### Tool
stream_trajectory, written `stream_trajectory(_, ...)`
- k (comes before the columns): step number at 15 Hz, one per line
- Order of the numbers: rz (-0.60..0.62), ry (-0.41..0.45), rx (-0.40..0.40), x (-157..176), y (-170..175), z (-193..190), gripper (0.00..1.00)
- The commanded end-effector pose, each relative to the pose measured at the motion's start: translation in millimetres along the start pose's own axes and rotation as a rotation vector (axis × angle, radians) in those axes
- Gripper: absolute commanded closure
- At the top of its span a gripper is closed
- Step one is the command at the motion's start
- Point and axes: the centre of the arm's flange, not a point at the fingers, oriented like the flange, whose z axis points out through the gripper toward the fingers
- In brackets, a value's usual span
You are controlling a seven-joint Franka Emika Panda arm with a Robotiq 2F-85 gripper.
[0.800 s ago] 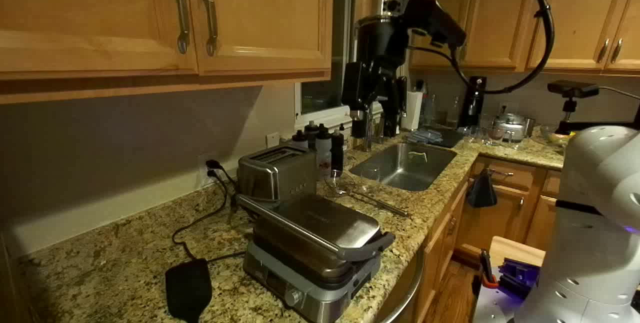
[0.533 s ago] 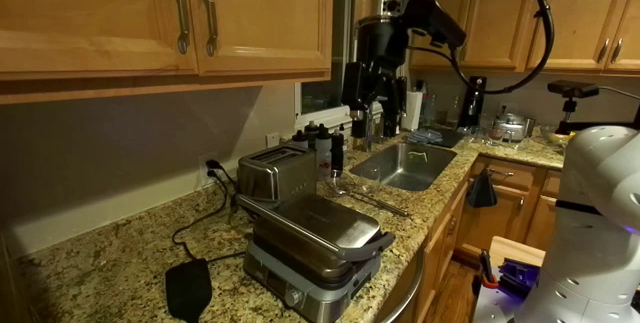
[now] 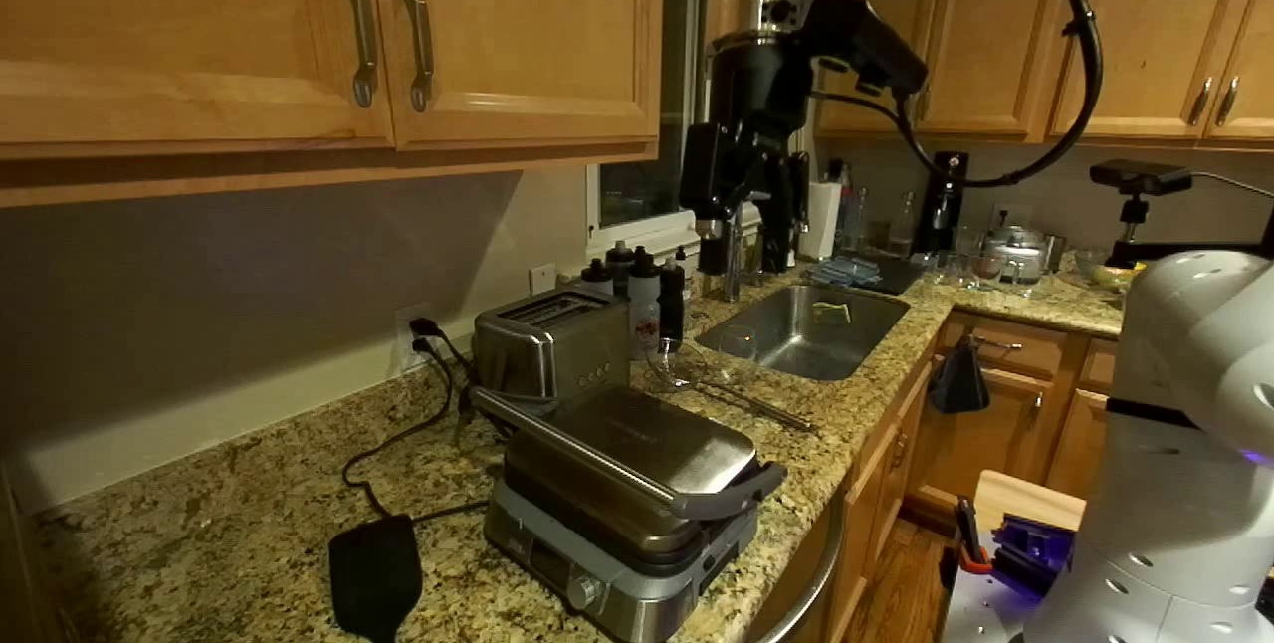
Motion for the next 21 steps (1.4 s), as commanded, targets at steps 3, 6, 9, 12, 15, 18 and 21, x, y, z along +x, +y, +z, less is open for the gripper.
stream_trajectory(3,0.024,0.125,-0.022,35.7,-9.7,6.7,0.00)
stream_trajectory(6,0.017,0.202,-0.041,63.2,-24.1,22.4,0.00)
stream_trajectory(9,-0.033,0.264,-0.052,87.6,-38.9,46.7,0.00)
stream_trajectory(12,-0.064,0.285,-0.109,115.9,-49.0,75.0,0.00)
stream_trajectory(15,-0.072,0.281,-0.157,139.5,-55.2,96.7,0.00)
stream_trajectory(18,-0.041,0.262,-0.174,160.8,-56.1,111.1,0.00)
stream_trajectory(21,-0.069,0.238,-0.166,150.0,-48.7,115.5,0.00)
